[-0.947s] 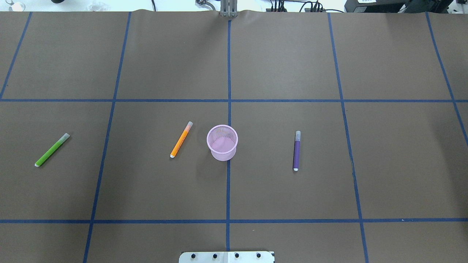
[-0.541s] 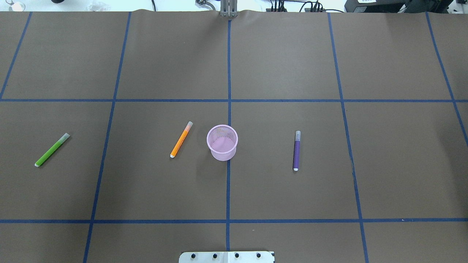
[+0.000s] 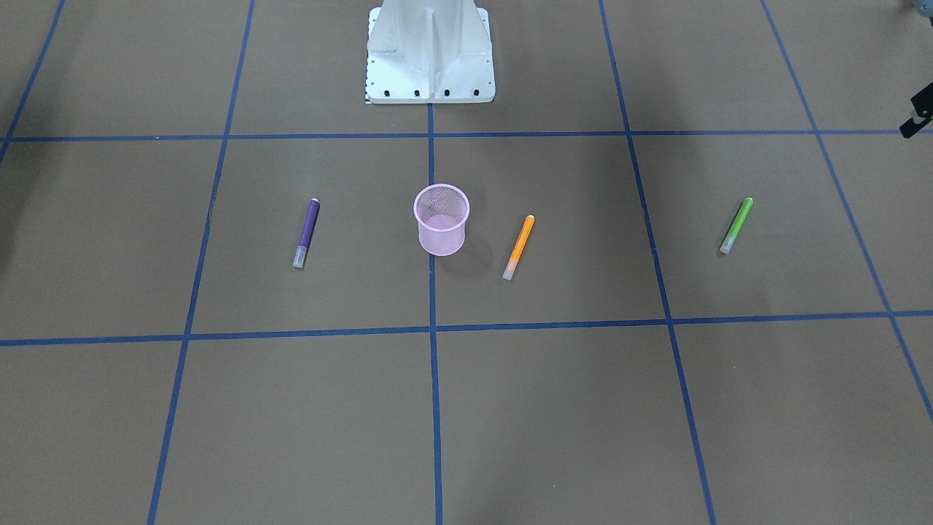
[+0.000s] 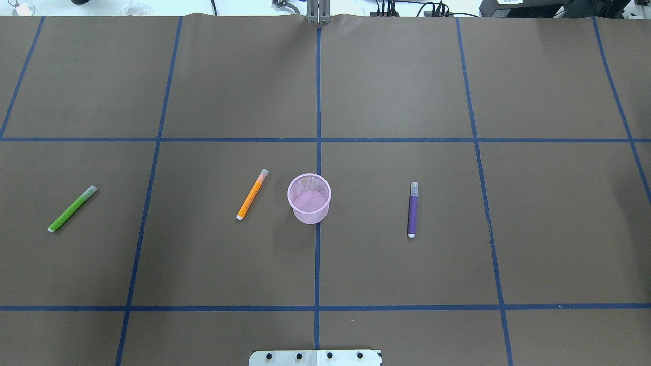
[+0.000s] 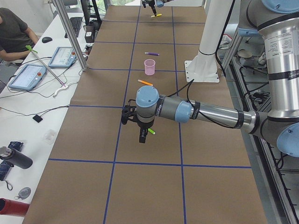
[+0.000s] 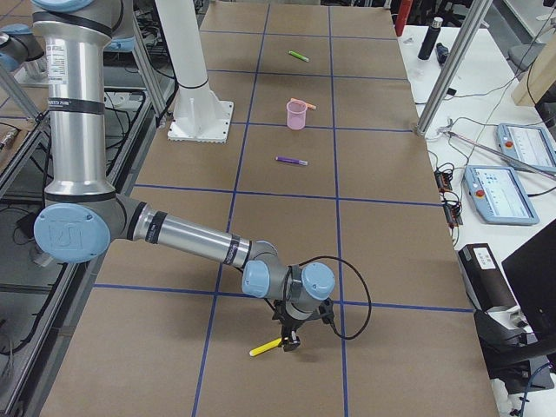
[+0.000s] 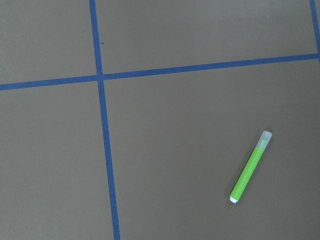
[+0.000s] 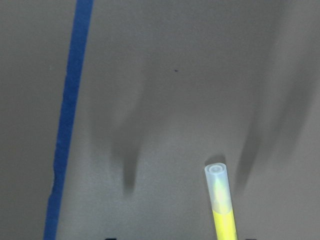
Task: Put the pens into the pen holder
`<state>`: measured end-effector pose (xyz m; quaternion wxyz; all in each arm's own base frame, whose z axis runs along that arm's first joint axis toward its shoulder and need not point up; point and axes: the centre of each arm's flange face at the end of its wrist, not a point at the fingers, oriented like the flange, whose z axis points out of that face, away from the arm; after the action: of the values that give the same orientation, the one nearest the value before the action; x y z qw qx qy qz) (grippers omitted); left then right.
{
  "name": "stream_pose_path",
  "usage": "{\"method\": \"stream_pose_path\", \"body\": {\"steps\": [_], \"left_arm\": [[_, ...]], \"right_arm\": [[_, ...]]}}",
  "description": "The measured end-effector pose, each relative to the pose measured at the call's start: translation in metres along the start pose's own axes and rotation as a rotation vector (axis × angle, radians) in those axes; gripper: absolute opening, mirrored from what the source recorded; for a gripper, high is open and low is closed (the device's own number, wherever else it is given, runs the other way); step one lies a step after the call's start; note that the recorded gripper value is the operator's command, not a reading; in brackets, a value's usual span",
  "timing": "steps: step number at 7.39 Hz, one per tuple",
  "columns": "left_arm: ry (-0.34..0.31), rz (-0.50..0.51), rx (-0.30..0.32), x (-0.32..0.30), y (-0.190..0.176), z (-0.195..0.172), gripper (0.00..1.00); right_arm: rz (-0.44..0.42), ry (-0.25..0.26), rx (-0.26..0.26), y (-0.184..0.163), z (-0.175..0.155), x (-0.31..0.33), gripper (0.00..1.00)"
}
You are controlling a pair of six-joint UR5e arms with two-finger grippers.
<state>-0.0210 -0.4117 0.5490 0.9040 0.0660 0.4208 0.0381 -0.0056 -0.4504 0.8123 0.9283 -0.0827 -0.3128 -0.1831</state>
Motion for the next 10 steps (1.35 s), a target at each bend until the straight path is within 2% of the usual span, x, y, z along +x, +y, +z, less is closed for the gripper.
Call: {"method": "stream_pose_path", "body": {"steps": [2, 4, 5, 9, 10], "left_arm": [[0.0, 0.001, 0.0, 0.0, 0.0, 0.0, 1.0], [-0.001, 0.001, 0.0, 0.0, 0.0, 0.0, 1.0], [-0.001, 0.002, 0.0, 0.0, 0.0, 0.0, 1.0], [-0.001, 0.004, -0.001, 0.0, 0.0, 0.0, 1.0], [-0.002, 0.004, -0.001, 0.0, 0.0, 0.0, 1.0]], "right_arm": [[0.0, 0.003, -0.016, -0.004, 0.006, 0.006, 0.74], [-0.04, -0.002, -0.035, -0.005, 0.014, 0.011, 0.72], [-0.061, -0.005, -0.042, -0.006, 0.017, 0.013, 0.62], [-0.071, -0.014, -0.048, -0.007, 0.021, 0.015, 0.59], [-0.07, -0.016, -0.048, -0.007, 0.021, 0.015, 0.55]]}}
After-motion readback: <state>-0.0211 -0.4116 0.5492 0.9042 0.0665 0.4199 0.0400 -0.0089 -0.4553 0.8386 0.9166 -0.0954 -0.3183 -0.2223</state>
